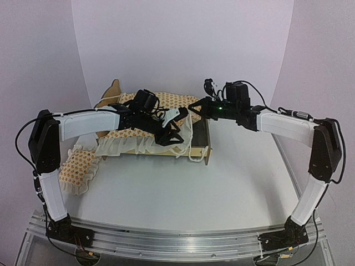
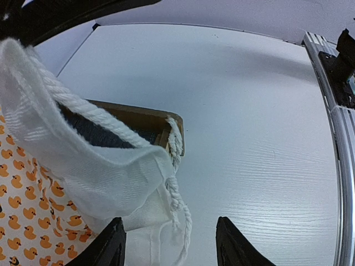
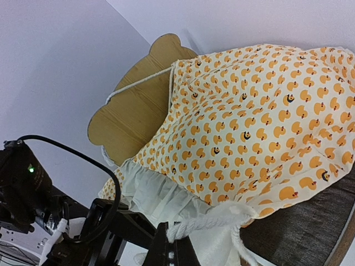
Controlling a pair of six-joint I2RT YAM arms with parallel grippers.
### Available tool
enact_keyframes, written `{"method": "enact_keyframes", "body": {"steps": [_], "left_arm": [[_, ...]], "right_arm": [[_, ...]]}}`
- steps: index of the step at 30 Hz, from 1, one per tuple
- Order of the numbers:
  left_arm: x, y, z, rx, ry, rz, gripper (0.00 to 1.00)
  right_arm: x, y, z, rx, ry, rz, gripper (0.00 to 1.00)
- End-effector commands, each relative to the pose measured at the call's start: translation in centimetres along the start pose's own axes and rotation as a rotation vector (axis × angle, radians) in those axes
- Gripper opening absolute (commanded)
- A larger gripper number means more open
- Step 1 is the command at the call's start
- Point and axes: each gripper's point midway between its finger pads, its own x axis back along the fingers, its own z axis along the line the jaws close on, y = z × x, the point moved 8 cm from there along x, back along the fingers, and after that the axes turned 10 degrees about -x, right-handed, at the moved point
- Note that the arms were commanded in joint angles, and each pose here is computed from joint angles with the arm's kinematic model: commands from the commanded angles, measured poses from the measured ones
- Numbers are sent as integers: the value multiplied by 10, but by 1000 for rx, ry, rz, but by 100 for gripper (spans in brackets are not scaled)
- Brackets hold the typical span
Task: Set up the pet bed
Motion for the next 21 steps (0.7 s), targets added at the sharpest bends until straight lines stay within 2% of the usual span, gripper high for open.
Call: {"method": "enact_keyframes", "body": {"steps": [1, 8, 12, 15, 16, 19, 21], "left_arm": [[-4, -3, 7, 102, 67, -10, 56], [-13, -15, 2, 67, 21, 15, 67], [-19, -23, 5, 66, 61, 35, 67], [-15, -6, 12, 97, 62, -30, 66], [-12, 7, 16, 112, 64, -67, 63], [2, 41, 25, 173, 48, -182, 42], [12, 58, 26, 184, 20, -247, 38]], "right_arm": [[-14, -5, -11, -45, -33, 40, 0], [-13, 6, 0, -53, -5, 20, 0], [-14, 10, -3, -150, -37, -17, 0], [-18, 11, -2, -241, -36, -22, 0], [-20, 11, -1, -257, -31, -21, 0], [-25, 10, 1, -316, -19, -10, 0], [-23, 11, 3, -352, -17, -12, 0]]}}
